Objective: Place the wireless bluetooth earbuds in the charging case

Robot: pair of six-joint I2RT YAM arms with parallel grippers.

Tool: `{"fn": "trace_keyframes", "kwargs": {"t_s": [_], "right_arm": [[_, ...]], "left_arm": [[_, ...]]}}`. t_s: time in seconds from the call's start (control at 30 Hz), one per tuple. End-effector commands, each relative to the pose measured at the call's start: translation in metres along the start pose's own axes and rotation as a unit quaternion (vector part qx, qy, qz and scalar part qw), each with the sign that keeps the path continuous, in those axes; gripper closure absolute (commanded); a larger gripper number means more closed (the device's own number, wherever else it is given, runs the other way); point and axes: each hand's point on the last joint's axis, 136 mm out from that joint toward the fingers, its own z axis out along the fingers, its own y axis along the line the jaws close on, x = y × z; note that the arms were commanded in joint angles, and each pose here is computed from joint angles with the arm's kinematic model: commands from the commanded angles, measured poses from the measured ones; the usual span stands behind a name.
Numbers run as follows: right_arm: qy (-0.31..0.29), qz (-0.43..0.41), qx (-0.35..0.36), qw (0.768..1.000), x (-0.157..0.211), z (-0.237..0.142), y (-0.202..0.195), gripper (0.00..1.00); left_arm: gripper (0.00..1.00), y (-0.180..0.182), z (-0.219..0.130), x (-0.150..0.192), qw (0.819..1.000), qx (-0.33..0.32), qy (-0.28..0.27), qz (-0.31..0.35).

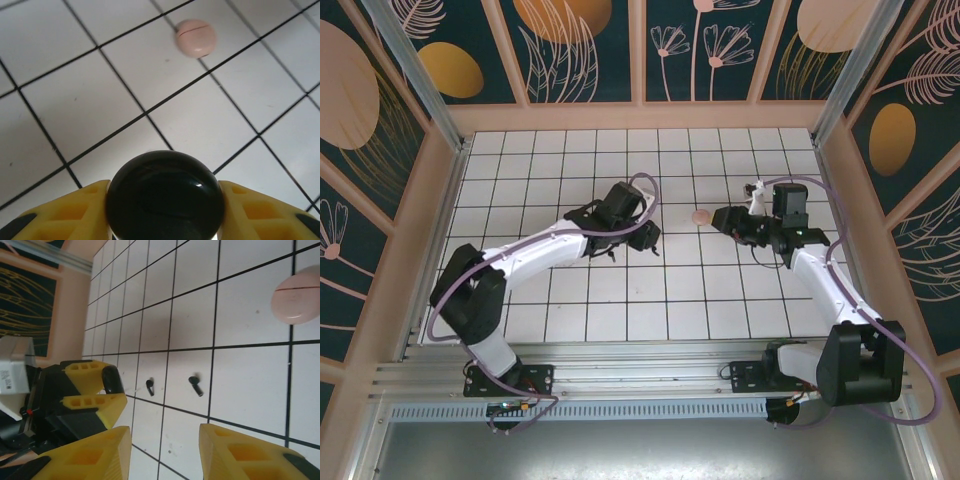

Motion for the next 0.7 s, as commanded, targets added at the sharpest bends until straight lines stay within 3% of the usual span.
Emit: {"fn": "trace_keyframes", "kwargs": {"t_s": [0.0,0.17,0.43,0.67], "right_arm": [[0.007,-0.009,-0.049,0.999,0.004,-0.001,0.015,0.59],[0.023,-0.015,-0.095,0.995,0.013,-0.001,0.03,0.59],[0.061,-0.045,-0.149,0.986,0.03,0.001,0.055,0.59],[0.086,-0.076,-0.173,0.978,0.043,0.005,0.081,0.59]], "left_arm": [[0.64,-0.026,-0.022,-0.031,0.99,0.059,-0.083,0.095],[0.65,-0.043,-0.036,-0.031,0.973,0.101,-0.121,0.169],[0.65,-0.068,-0.06,-0.032,0.929,0.155,-0.189,0.279],[0.65,-0.065,-0.057,-0.029,0.922,0.141,-0.182,0.311]]}}
